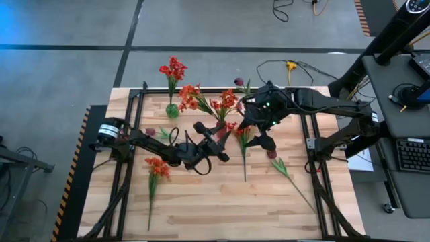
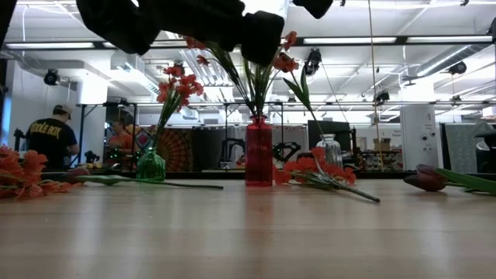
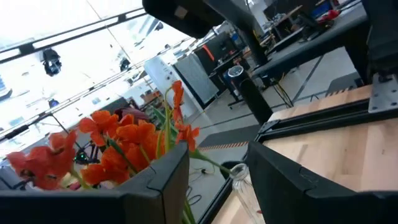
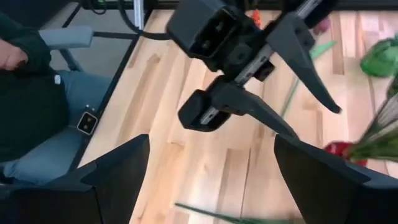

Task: Sort flowers into vase by color
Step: Put the top orange flowers into the red vase

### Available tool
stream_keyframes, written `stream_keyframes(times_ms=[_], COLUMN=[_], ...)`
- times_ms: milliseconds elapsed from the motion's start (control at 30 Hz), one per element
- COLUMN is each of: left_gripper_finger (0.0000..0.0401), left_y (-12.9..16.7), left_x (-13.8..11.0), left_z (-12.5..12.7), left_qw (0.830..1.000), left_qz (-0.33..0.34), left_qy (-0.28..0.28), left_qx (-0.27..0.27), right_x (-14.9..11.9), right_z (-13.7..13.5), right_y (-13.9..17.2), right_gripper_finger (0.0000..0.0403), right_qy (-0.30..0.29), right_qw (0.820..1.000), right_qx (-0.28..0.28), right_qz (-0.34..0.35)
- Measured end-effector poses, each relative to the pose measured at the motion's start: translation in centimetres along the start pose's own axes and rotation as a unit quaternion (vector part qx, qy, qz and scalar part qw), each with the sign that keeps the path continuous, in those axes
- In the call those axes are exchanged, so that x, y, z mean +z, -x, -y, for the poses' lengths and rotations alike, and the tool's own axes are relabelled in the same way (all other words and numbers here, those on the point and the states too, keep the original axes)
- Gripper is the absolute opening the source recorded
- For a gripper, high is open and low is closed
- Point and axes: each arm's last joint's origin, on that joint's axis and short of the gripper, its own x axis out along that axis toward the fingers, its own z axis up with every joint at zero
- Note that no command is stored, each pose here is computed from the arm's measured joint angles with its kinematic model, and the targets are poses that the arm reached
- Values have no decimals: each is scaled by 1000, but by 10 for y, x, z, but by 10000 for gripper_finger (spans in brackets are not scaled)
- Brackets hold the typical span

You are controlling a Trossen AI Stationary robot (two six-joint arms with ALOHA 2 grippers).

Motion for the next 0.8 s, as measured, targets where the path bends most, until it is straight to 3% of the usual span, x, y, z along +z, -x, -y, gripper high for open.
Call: stream_keyframes(times_ms=[133,300,400,633,800], left_gripper_finger=[146,146,146,146,146], left_y=[9,31,44,72,87], left_x=[1,3,6,11,6], left_z=[-7,-19,-32,-66,-88], left_qw=[1000,992,987,981,961], left_qz=[11,53,62,24,-40], left_qy=[10,37,44,35,59], left_qx=[-18,-111,-138,-191,-269], right_x=[-2,-8,-17,-43,-60], right_z=[-5,-10,-13,-11,-7], right_y=[-8,-11,-10,-13,-29], right_gripper_finger=[325,318,318,320,320], right_qy=[16,32,34,-10,-19], right_qw=[1000,999,998,992,990], right_qx=[8,10,-6,-79,-90], right_qz=[11,41,56,93,108])
